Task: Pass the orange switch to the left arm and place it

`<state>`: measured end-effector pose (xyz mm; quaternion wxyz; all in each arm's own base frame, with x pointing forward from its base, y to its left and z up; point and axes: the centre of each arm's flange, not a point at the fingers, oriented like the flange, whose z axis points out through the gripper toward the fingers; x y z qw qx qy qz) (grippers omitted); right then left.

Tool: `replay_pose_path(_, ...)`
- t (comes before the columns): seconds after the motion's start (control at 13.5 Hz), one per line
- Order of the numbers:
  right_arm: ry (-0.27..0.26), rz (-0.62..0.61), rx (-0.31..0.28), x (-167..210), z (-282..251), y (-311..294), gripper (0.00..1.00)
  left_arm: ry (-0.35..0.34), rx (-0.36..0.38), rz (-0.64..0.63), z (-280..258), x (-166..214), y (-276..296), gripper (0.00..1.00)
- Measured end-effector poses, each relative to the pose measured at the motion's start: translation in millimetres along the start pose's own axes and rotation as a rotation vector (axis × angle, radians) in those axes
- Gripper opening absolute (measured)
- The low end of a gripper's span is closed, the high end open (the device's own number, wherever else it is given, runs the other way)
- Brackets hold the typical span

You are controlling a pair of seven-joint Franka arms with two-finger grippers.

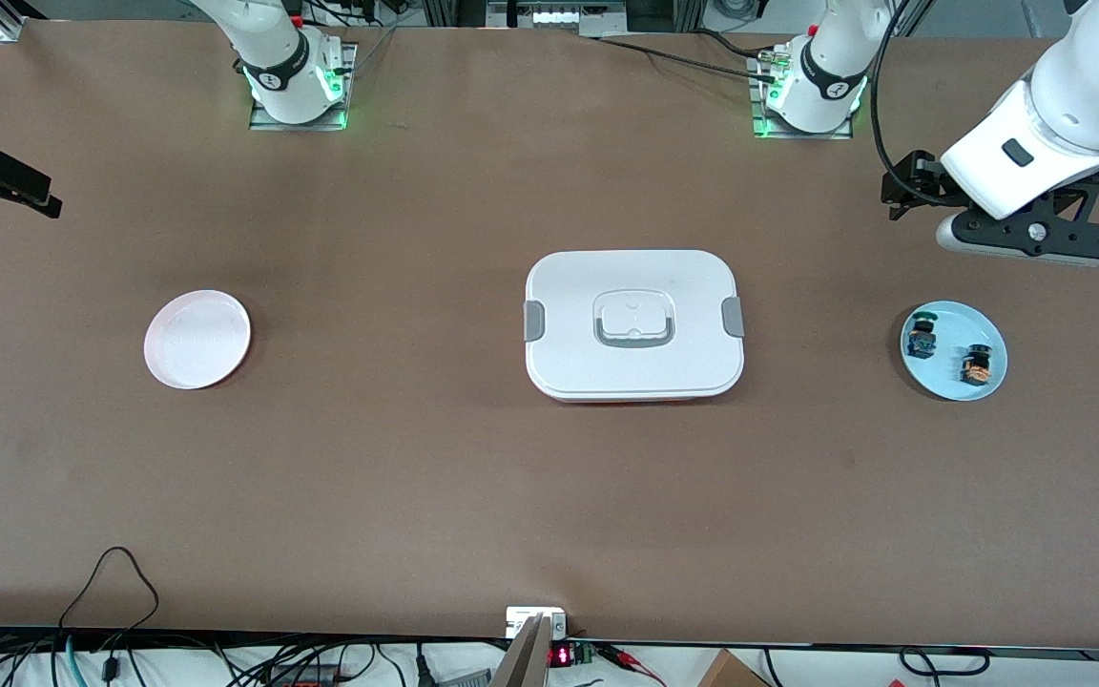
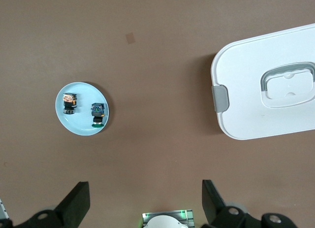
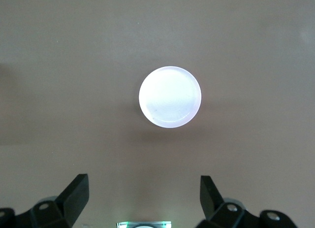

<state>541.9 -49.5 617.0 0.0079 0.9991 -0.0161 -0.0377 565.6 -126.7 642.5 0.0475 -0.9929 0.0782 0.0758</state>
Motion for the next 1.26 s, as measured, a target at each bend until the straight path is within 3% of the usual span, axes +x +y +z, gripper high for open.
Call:
replay_pose_path(0.15,-0.001,0.0,-0.001,0,0,0,1.0,0.03,-0.023,-0.033,8,7,-10,1.0)
replay_pose_path(0.22,0.0,0.0,-0.001,0,0,0,1.0,0.052,-0.059,-0.098,33,18,-43,1.0)
replay_pose_path(0.52,-0.001,0.0,-0.001,0,1,0,1.0,0.023,-0.176,-0.224,81,22,-121,1.0)
replay_pose_path(1.26,-0.006,0.0,-0.003,3,4,0,1.0,0.042,-0.122,-0.191,68,14,-103,1.0)
